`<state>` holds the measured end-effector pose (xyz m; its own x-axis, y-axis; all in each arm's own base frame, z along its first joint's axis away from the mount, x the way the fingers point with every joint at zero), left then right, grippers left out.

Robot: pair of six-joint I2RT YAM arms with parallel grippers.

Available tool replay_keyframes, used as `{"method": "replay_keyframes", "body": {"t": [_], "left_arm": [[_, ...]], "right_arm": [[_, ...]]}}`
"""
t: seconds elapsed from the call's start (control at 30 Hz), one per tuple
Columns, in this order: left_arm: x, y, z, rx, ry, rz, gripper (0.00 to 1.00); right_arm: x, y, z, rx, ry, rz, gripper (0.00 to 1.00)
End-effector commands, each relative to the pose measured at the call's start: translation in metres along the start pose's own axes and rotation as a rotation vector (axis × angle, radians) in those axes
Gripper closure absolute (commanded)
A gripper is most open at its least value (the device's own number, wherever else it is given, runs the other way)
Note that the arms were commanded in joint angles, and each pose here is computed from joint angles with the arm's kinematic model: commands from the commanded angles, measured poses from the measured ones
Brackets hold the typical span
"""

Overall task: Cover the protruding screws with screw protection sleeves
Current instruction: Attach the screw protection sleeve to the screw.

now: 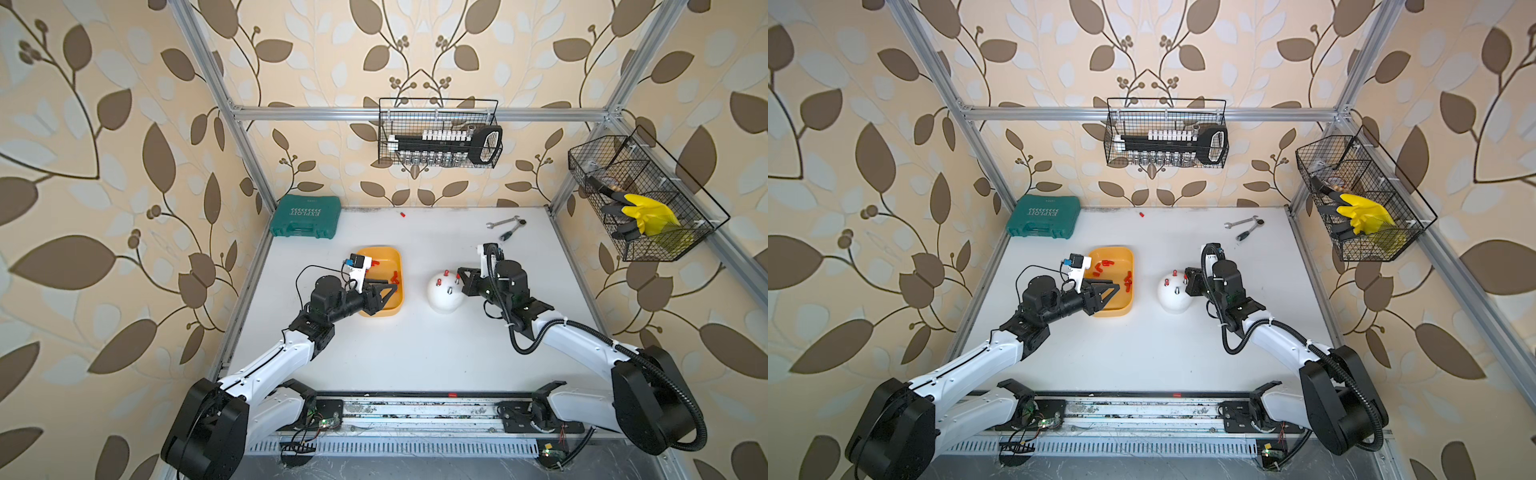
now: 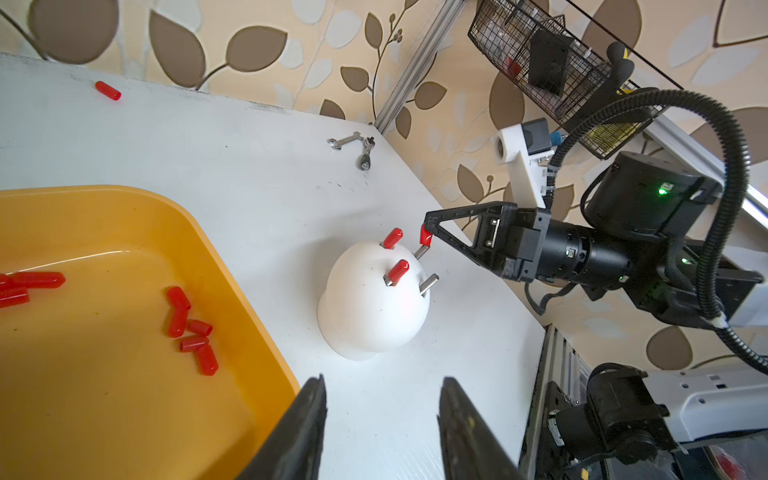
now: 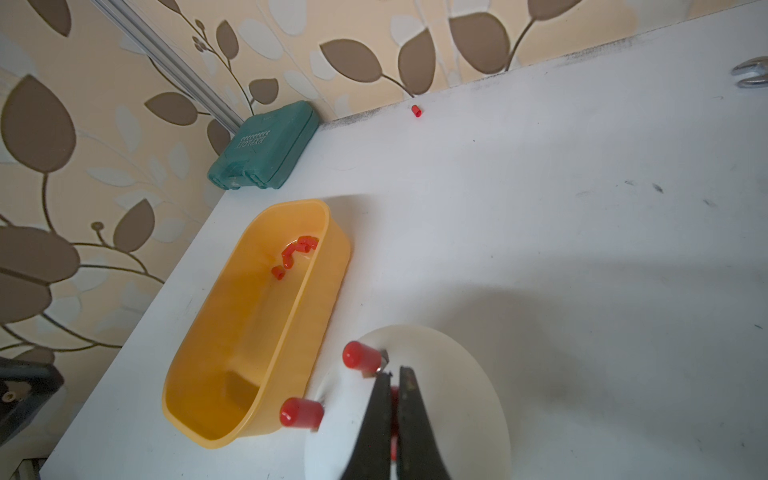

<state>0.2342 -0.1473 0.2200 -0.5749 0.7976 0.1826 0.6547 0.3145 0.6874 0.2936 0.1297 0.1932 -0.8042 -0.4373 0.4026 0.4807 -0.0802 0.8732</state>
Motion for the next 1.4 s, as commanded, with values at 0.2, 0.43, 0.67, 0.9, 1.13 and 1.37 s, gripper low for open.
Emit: {"method": "replay_keyframes", "body": {"t": [0.2, 0.43, 0.67, 0.9, 1.13, 1.37], "left_arm": [[0.003, 0.004, -0.009, -0.046, -0.034, -0.016, 0.53], [0.002, 0.004, -0.010, -0.047, -0.038, -0.015, 0.53], [0.003, 0.003, -0.009, -0.047, -0.033, -0.012, 0.54], [0.002, 0.004, -0.009, -0.047, -0.033, -0.015, 0.53], [0.002, 0.004, -0.010, -0.046, -0.037, -0.012, 0.53], [0.003, 0.004, -0.010, -0.047, -0.032, -0.016, 0.54]], "right_arm": [[0.007, -0.013, 0.000, 0.042, -0.008, 0.007, 0.94], [0.006, -0.017, 0.003, 0.063, 0.010, 0.006, 0.94], [0.003, -0.028, 0.004, 0.085, -0.001, 0.010, 0.93], [0.008, -0.023, 0.003, 0.089, -0.030, 0.004, 0.92], [0.009, -0.026, 0.003, 0.079, -0.031, 0.006, 0.81], [0.015, -0.017, 0.008, 0.079, 0.001, -0.018, 0.75]]}}
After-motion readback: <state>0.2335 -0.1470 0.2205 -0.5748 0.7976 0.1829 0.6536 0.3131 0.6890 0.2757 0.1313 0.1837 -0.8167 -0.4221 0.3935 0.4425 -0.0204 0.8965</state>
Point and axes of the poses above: each gripper's point midway between its finger pads, its own x axis back along the fingers, its own z axis along the line the jaws close on, y = z × x, the point moved 8 cm from there along x, back along the fingers, and after that the axes turned 12 degrees about x, right-handed, at the moved point
